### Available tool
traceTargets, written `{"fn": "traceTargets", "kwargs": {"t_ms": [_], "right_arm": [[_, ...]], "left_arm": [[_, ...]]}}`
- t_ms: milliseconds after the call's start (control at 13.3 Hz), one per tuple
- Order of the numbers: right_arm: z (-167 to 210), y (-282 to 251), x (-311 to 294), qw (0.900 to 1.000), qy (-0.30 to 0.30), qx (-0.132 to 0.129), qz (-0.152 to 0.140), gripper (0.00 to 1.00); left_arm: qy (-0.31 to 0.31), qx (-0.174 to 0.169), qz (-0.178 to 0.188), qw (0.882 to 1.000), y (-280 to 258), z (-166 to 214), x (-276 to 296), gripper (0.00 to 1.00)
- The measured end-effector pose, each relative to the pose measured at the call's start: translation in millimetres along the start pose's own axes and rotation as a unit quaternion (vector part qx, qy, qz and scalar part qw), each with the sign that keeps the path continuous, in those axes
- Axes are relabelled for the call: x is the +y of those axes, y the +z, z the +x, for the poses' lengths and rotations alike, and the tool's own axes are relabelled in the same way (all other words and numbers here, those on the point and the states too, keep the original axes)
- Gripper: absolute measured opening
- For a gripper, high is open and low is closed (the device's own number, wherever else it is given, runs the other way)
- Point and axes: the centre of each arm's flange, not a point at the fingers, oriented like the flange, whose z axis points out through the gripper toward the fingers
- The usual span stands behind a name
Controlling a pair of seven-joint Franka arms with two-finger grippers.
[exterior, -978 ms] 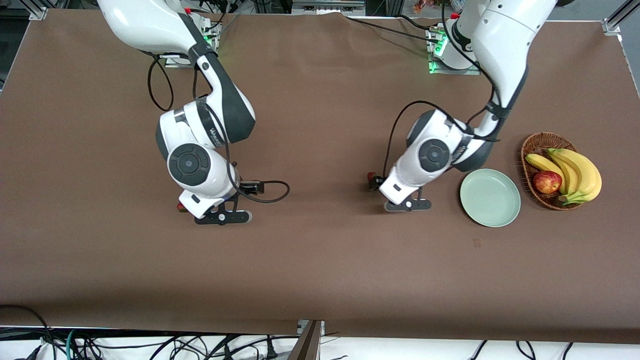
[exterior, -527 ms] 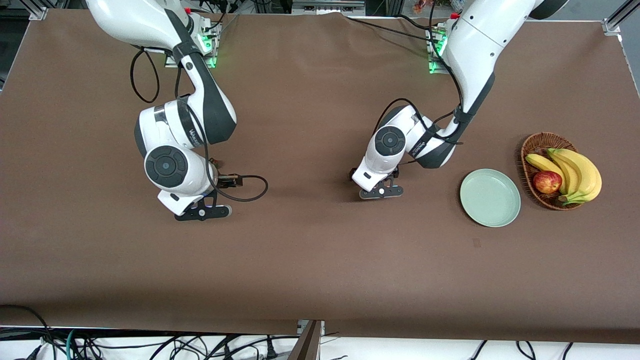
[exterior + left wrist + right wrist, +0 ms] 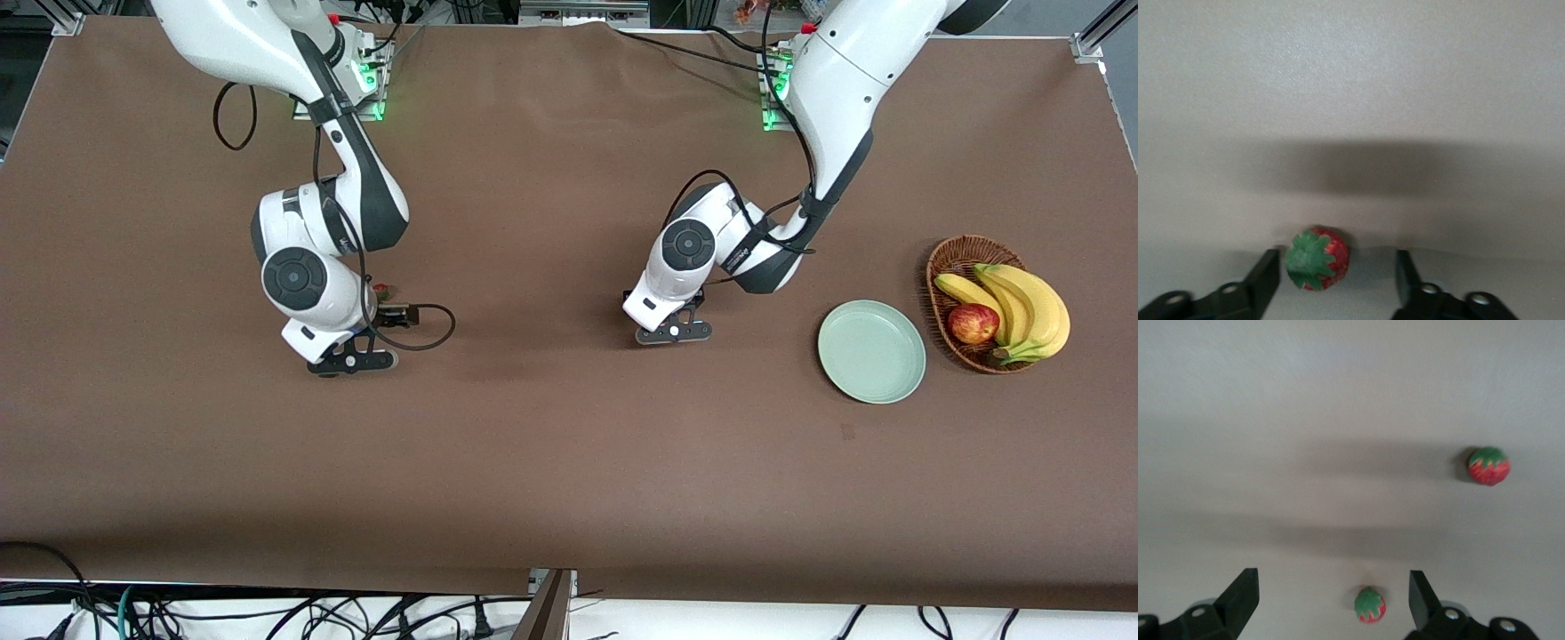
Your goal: Collect all strawberries into plate
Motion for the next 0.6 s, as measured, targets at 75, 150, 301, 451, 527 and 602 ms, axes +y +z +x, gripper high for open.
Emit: {"fn": "traceTargets", "kwargs": {"t_ms": [75, 150, 301, 451, 527, 602], "right_arm": [[-12, 21, 5, 1.0, 0.002, 0.007, 0.001, 0.99], [-22, 40, 9, 1.0, 0.003, 0.008, 0.0, 0.99], [-36, 64, 15, 1.0, 0.005, -0.003, -0.004, 0.99], [-42, 72, 23, 1.0, 0.01, -0.014, -0.006, 0.99], [-45, 77, 26, 1.0, 0.011, -0.019, -0.008, 0.99], [-48, 81, 29, 1.0, 0.012, -0.025, -0.009, 0.98]], "left_arm": [[0.001, -0.001, 0.0, 1.0, 0, -1, 0, 0.59], [0.001, 0.0, 0.0, 1.0, 0, -2, 0, 0.47], [0.0, 0.001, -0.001, 1.0, -2, -1, -1, 0.31], [0.001, 0.009, -0.004, 1.0, -12, 8, -10, 0.31], [0.016, 0.019, -0.007, 1.0, -26, 21, -24, 0.31], [0.035, 0.028, -0.006, 0.999, -44, 36, -44, 0.31]]}}
